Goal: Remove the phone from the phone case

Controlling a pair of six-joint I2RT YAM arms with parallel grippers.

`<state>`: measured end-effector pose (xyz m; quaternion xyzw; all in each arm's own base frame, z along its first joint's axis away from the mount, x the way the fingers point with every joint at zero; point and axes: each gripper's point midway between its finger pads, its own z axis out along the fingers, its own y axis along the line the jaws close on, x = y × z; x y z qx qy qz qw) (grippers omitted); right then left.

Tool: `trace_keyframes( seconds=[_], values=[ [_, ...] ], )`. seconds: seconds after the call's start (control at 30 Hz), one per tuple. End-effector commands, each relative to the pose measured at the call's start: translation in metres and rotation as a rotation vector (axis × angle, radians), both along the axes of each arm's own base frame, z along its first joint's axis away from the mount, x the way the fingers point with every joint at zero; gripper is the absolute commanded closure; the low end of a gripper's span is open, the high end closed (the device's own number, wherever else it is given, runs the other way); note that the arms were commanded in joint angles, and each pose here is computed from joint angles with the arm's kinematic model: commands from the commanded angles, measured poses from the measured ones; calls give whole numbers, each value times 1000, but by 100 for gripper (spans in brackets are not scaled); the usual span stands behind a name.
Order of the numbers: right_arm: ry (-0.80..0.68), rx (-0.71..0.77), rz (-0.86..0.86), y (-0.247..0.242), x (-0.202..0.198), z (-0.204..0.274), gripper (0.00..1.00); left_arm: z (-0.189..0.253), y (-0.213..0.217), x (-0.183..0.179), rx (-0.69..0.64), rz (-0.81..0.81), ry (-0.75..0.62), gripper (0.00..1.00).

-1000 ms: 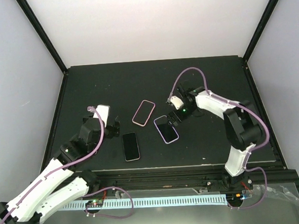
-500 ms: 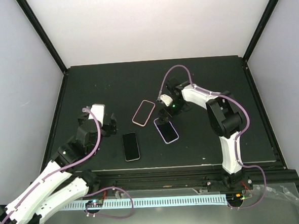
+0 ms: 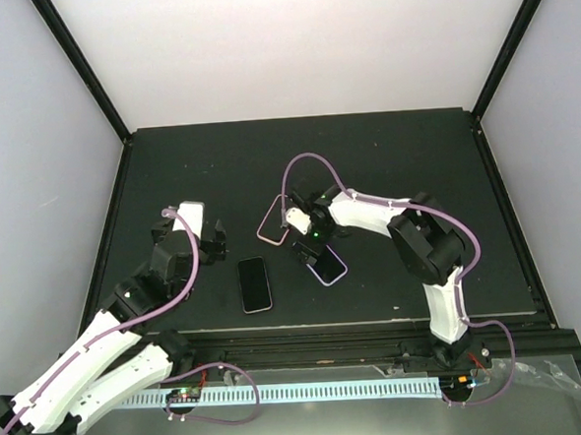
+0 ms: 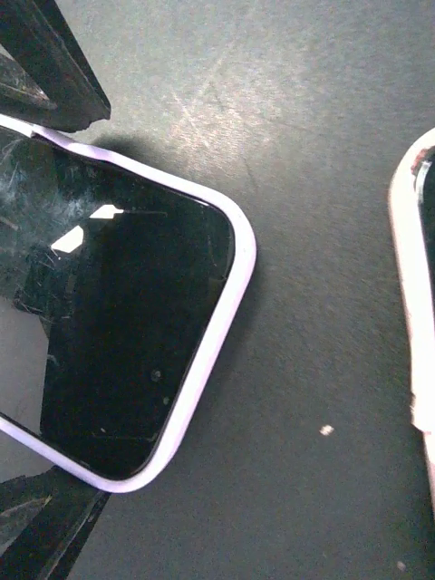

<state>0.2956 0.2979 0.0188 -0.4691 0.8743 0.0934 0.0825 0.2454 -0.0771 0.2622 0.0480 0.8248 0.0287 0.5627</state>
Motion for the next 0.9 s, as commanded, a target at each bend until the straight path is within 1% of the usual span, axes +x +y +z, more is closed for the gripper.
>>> trace_keyframes(
  seconds=[0.0,0.17,0.5,0.63,0.73,0.87],
  values=[
    [-41,-101,20,-18,-15,-7,0,3,4,3,10,25,-16,1],
    [-58,-147,-37,-28,-21,-8,0,3,5,4,10,26,-15,1],
    [-18,-254,-95,-57,-38,-25,0,3,5,4,9,26,-14,1],
    [-56,-271,-142,-65,-35,-23,1,3,6,4,8,28,-15,1],
    [-91,-286,-171,-68,-29,-22,6,3,6,4,6,29,-15,1],
    [-70,-291,-167,-68,-31,-26,23,3,6,3,8,29,-16,1]
  ],
)
